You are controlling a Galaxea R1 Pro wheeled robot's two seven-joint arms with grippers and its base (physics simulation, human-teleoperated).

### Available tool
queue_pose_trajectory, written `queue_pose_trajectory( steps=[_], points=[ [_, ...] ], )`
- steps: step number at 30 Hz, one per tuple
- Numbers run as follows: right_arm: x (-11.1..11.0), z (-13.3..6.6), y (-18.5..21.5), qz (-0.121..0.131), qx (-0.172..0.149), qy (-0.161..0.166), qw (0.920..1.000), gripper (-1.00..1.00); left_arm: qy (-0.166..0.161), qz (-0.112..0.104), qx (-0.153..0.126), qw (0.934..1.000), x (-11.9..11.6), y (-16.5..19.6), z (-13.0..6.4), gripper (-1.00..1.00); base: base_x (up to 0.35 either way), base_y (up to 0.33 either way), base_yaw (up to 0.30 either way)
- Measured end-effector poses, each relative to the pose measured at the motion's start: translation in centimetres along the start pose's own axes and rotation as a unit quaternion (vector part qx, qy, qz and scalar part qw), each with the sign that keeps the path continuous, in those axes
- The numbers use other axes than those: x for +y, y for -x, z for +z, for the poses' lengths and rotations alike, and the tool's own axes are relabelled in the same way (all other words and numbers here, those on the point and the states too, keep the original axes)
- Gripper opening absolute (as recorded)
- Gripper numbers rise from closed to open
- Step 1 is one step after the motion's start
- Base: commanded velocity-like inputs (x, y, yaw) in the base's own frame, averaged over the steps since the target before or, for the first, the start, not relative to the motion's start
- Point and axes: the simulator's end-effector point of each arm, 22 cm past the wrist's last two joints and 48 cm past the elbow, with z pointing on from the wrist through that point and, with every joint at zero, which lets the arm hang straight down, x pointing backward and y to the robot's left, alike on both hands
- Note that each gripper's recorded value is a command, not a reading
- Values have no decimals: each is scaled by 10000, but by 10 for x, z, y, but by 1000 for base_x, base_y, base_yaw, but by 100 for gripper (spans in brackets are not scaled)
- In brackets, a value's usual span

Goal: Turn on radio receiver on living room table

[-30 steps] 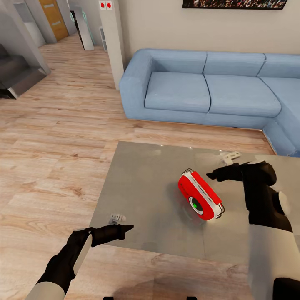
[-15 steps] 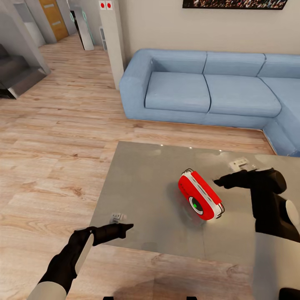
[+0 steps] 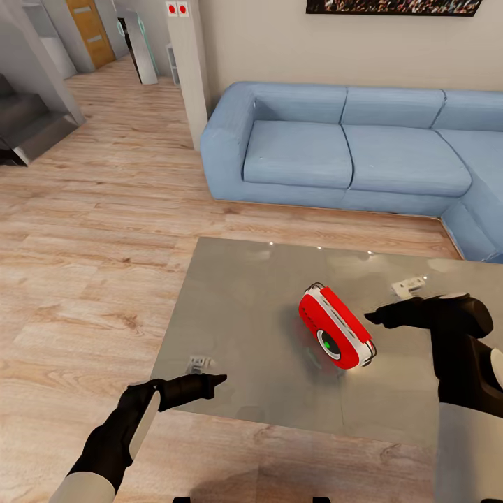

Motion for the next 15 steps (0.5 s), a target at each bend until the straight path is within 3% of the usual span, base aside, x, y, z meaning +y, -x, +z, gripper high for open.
queue_pose_trajectory(
  steps=[5, 15],
  points=[
    [-11, -4, -12, 235, 27, 136, 9996, 100, 3, -1, 4, 10000, 0, 0, 0, -100, 0, 0, 0],
    [-15, -6, -16, 309, 36, 159, 9994, 100, 1, -11, -12, 10000, 0, 0, 0, -100, -13, 0, 0]
  ],
)
